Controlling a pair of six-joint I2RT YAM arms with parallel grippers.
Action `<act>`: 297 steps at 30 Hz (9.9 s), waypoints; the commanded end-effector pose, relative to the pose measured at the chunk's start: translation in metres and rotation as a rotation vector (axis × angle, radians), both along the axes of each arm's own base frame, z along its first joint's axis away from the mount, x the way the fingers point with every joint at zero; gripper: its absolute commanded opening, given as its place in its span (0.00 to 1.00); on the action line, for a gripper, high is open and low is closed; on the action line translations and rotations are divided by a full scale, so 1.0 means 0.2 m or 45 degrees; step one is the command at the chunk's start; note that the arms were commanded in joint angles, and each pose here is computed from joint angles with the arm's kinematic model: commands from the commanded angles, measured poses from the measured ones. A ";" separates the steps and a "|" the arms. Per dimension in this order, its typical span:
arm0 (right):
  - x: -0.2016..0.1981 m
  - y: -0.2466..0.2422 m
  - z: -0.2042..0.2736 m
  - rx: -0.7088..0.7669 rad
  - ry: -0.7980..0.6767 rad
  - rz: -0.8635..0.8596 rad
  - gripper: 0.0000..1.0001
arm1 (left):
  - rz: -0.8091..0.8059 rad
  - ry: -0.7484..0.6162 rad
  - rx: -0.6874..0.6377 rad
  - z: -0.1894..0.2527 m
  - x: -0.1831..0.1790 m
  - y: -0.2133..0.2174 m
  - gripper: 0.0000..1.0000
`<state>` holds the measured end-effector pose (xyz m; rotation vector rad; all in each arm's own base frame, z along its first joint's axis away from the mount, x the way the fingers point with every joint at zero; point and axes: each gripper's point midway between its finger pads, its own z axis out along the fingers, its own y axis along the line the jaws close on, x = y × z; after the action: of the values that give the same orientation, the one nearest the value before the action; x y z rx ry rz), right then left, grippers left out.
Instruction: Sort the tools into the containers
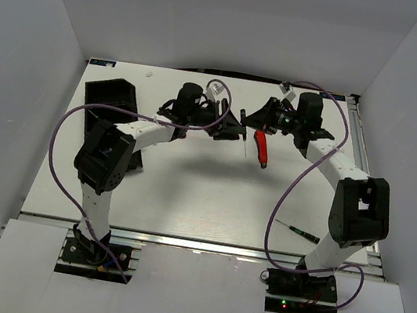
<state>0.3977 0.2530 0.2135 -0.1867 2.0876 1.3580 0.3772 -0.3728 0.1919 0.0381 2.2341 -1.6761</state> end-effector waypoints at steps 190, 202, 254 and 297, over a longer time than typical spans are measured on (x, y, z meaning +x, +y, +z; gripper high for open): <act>-0.27 0.10 0.04 -0.279 -0.213 0.659 0.00 | 0.032 -0.221 -0.004 0.30 0.08 0.13 0.61; -0.28 0.10 0.02 -0.279 -0.216 0.675 0.00 | -0.070 -0.200 -0.042 0.28 0.04 0.05 0.02; -0.29 -0.26 -0.19 -0.512 -0.507 0.656 0.89 | 1.441 0.070 1.008 -0.05 0.43 2.39 0.53; 0.15 -0.54 -0.93 -1.223 -0.004 -0.002 0.04 | 0.629 -0.206 0.238 0.28 0.13 1.05 0.90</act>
<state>0.4445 0.1461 0.0213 -0.5888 2.5403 0.2016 0.4013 -0.1462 0.2421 -0.3282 2.0633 -1.1144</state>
